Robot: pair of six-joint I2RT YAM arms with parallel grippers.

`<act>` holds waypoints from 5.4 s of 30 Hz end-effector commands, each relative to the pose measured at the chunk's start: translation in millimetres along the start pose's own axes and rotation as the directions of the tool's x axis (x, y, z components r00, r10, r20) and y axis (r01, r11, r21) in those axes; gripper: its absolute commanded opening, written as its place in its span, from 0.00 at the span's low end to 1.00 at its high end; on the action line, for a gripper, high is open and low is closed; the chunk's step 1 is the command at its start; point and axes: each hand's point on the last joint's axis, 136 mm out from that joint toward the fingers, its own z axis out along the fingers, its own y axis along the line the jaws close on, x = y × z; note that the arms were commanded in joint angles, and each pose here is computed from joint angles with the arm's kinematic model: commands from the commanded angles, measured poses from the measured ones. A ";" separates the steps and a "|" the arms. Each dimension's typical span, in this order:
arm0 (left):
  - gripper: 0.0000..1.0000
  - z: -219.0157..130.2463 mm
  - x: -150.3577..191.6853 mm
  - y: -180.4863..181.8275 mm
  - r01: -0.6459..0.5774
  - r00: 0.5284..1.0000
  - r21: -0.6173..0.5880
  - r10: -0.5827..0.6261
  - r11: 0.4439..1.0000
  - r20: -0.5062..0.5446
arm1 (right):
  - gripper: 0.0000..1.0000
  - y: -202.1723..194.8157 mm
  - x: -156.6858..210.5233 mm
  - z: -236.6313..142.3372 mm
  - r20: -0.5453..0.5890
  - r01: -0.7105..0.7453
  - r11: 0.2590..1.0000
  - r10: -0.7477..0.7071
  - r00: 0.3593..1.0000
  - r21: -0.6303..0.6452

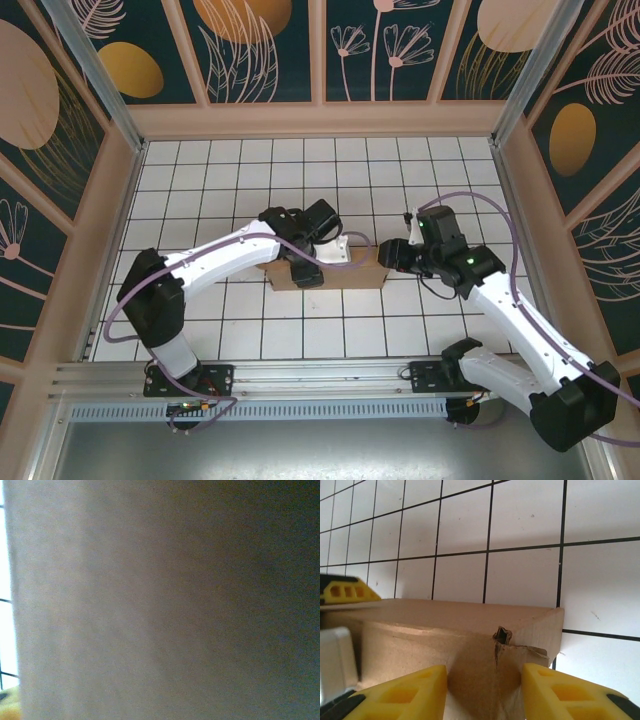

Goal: Fold the paper box

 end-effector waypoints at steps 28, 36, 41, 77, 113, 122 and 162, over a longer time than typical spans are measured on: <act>0.00 -130.5 -60.9 45.7 0.713 0.443 0.203 -0.655 0.672 0.613 | 0.35 -16.4 0.4 4.8 0.094 0.097 0.987 -0.110 0.990 0.126; 0.00 -80.7 -36.3 15.5 0.808 0.284 0.368 -0.853 0.459 0.438 | 0.35 -21.5 6.1 14.6 0.088 0.067 0.988 -0.080 0.993 0.137; 0.00 -66.6 -8.9 6.7 0.835 0.234 0.366 -0.867 0.411 0.440 | 0.35 -23.9 8.1 20.1 0.086 0.060 0.988 -0.073 0.994 0.144; 0.00 -38.2 13.9 -6.0 0.795 0.351 0.294 -0.797 0.531 0.491 | 0.45 4.1 -16.3 -15.5 0.058 0.002 1.000 -0.002 0.998 -0.010; 0.19 -57.8 7.2 1.9 0.805 0.291 0.322 -0.805 0.499 0.517 | 0.00 58.4 17.0 60.9 -0.112 0.169 0.983 -0.177 0.978 -0.076; 0.64 -122.1 52.4 30.9 0.901 -0.006 0.352 -0.805 0.253 0.594 | 0.00 52.1 19.0 63.3 -0.109 0.165 0.985 -0.170 0.979 -0.055; 0.74 -76.5 73.6 39.8 0.833 -0.249 0.550 -0.845 0.063 0.474 | 0.00 53.8 33.4 66.6 -0.159 0.148 0.985 -0.161 0.974 -0.089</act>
